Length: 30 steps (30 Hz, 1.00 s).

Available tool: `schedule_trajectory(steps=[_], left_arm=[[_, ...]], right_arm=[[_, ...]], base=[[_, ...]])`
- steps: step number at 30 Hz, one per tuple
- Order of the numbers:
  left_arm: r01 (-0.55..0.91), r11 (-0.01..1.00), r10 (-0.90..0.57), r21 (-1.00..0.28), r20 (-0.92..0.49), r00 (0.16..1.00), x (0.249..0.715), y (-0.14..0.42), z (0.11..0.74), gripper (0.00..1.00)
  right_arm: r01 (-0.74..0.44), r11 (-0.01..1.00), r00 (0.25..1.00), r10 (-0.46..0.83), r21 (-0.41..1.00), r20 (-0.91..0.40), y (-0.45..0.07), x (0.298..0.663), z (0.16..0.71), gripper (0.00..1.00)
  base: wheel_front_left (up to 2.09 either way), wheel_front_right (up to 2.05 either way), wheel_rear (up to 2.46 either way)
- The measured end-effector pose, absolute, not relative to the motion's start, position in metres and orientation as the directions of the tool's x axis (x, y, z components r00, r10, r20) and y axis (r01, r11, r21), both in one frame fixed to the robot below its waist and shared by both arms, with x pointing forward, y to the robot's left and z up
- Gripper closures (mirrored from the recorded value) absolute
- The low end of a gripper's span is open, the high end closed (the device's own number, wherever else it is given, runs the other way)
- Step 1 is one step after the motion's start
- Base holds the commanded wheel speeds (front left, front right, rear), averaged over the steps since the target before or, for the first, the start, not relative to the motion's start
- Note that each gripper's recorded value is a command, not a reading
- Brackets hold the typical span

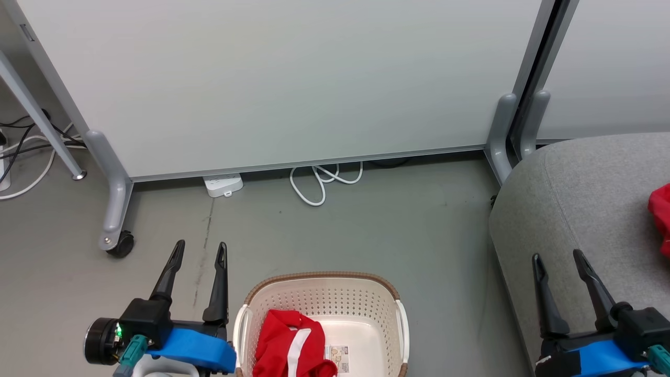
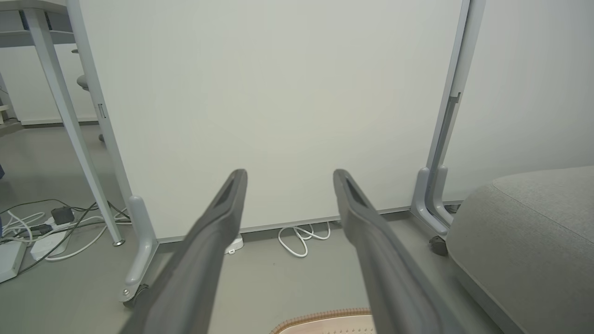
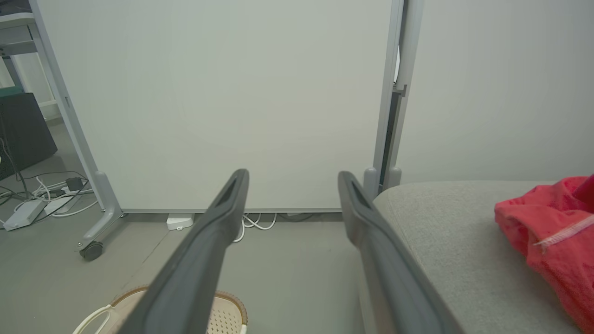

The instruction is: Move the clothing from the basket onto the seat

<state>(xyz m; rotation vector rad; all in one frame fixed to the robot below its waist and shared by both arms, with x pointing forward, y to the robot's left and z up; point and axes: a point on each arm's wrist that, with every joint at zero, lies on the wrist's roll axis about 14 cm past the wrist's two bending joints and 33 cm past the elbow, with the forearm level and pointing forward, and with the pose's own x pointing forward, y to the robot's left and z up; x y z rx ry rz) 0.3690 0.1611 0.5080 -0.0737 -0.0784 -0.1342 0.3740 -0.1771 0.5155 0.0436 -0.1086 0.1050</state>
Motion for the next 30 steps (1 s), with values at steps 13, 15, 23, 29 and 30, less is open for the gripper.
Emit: schedule_trajectory(steps=[13, 15, 23, 29, 30], left_arm=[[0.125, 0.990, -0.120, -0.070, 0.066, 0.991, 0.367, 0.164, 0.502, 0.00], [0.126, 0.990, -0.122, -0.066, 0.063, 0.991, 0.367, 0.163, 0.501, 0.00], [0.192, 0.980, -0.189, -0.042, 0.065, 0.980, 0.377, 0.145, 0.503, 0.00], [0.315, 0.949, -0.314, 0.001, 0.061, 0.947, 0.403, 0.115, 0.506, 0.00], [0.334, 0.943, -0.334, 0.006, 0.058, 0.941, 0.408, 0.110, 0.505, 0.00]], right_arm=[[-0.107, 0.993, 0.990, 0.102, 0.048, 0.099, -0.175, 0.372, 0.512, 0.00], [-0.107, 0.993, 0.990, 0.102, 0.050, 0.097, -0.175, 0.372, 0.511, 0.00], [-0.107, 0.993, 0.991, 0.102, 0.053, 0.083, -0.174, 0.374, 0.506, 0.00], [-0.106, 0.993, 0.990, 0.100, 0.054, 0.095, -0.174, 0.387, 0.509, 0.00], [-0.103, 0.993, 0.991, 0.097, 0.054, 0.096, -0.175, 0.389, 0.509, 0.00]], base=[[0.00, 0.00, 0.00], [0.00, 0.00, 0.00], [0.00, 0.00, 0.00], [0.00, 0.00, 0.00], [0.00, 0.00, 0.00]])
